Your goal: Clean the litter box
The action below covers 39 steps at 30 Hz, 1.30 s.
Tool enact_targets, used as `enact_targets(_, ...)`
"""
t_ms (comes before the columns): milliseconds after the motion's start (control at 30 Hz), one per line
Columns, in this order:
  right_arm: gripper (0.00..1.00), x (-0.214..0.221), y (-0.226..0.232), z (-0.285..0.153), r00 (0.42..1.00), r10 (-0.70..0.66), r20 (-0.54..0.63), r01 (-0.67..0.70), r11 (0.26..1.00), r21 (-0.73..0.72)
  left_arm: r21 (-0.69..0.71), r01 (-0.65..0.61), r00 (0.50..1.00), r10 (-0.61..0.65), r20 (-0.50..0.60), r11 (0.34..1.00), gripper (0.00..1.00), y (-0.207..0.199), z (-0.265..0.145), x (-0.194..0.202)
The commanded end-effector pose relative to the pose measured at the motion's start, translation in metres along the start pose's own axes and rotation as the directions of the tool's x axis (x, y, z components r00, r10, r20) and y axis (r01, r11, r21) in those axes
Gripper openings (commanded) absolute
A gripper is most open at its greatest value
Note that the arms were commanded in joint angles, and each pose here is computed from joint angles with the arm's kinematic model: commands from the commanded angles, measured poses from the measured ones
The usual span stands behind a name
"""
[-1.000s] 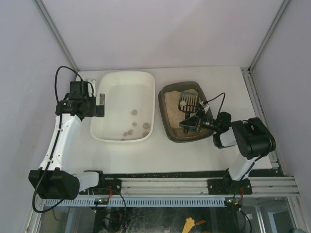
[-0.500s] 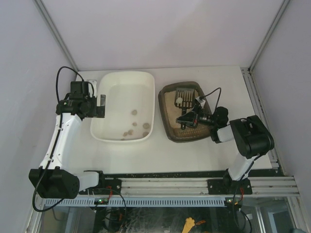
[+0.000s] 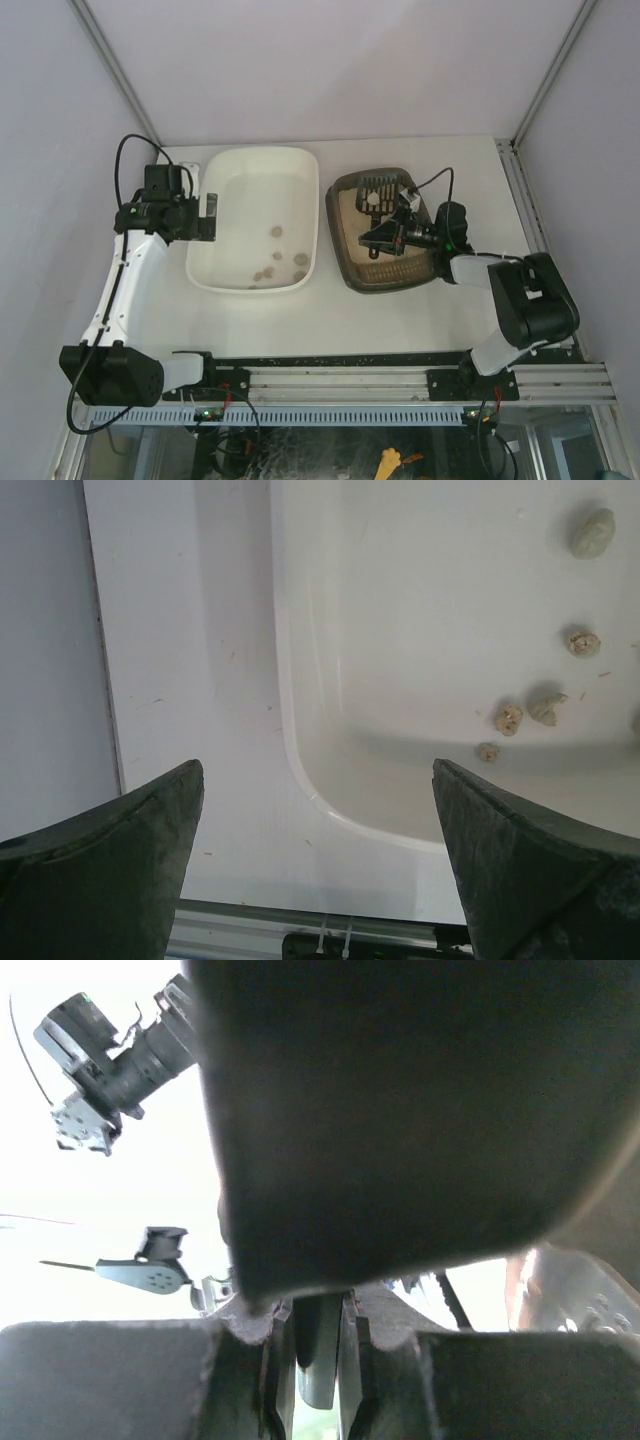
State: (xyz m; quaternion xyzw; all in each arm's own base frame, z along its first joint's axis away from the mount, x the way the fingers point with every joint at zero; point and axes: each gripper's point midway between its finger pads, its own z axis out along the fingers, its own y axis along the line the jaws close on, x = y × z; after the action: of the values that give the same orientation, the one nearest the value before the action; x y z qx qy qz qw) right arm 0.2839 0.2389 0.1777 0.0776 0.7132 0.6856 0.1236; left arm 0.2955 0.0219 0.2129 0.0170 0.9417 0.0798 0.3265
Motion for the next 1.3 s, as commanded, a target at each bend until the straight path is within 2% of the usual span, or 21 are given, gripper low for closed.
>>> enact_targets(0, 0.00, 0.017, 0.015, 0.021, 0.981, -0.175, -0.082, 0.184, 0.976, 0.114, -0.006, 0.022, 0.997, -0.022, 0.078, 1.000, 1.00, 0.004, -0.015, -0.027)
enact_targets(200, 0.00, 0.019, 0.046, 0.051, 0.973, -0.202, -0.107, 0.214, 0.971, 0.108, 0.017, 0.020, 0.996, -0.021, 0.085, 1.000, 1.00, 0.001, -0.018, -0.030)
enact_targets(267, 0.00, 0.021, 0.038, 0.066, 0.974, -0.182, -0.135, 0.207, 0.958, 0.199, 0.016, 0.020, 0.997, -0.021, 0.075, 1.000, 1.00, 0.006, -0.022, -0.034)
enact_targets(500, 0.00, 0.035, 0.011, 0.125, 0.923, -0.279, -0.264, 0.376, 0.796, 0.475, 0.139, 0.134, 0.991, -0.133, -0.018, 0.981, 1.00, 0.027, -0.042, -0.044)
enact_targets(567, 0.00, 0.044, 0.006, 0.137, 0.897, -0.317, -0.308, 0.439, 0.720, 0.537, 0.162, 0.161, 0.987, -0.158, -0.030, 0.974, 1.00, 0.029, -0.045, -0.042)
enact_targets(700, 0.00, 0.052, -0.006, 0.147, 0.830, -0.400, -0.390, 0.556, 0.524, 0.645, 0.156, 0.184, 0.983, -0.183, -0.016, 0.971, 1.00, 0.030, -0.050, -0.038)
enact_targets(800, 0.00, 0.054, -0.007, 0.149, 0.741, -0.492, -0.457, 0.642, 0.320, 0.697, 0.179, 0.190, 0.982, -0.190, -0.016, 0.965, 1.00, 0.026, -0.051, -0.036)
enact_targets(933, 0.00, 0.057, -0.014, 0.140, 0.616, -0.548, -0.566, 0.693, 0.037, 0.720, 0.218, 0.208, 0.977, -0.211, -0.013, 0.953, 1.00, 0.019, -0.050, -0.036)
enact_targets(1033, 0.00, 0.057, -0.013, 0.134, 0.531, -0.576, -0.622, 0.693, -0.127, 0.709, 0.214, 0.232, 0.972, -0.236, -0.005, 0.949, 1.00, 0.020, -0.049, -0.038)
enact_targets(1167, 0.00, 0.056, -0.011, 0.126, 0.455, -0.585, -0.672, 0.674, -0.267, 0.689, 0.181, 0.255, 0.964, -0.264, 0.027, 0.950, 1.00, 0.027, -0.050, -0.045)
enact_targets(1267, 0.00, 0.054, -0.012, 0.123, 0.438, -0.577, -0.690, 0.669, -0.304, 0.679, 0.187, 0.261, 0.962, -0.272, 0.038, 0.947, 1.00, 0.026, -0.050, -0.046)
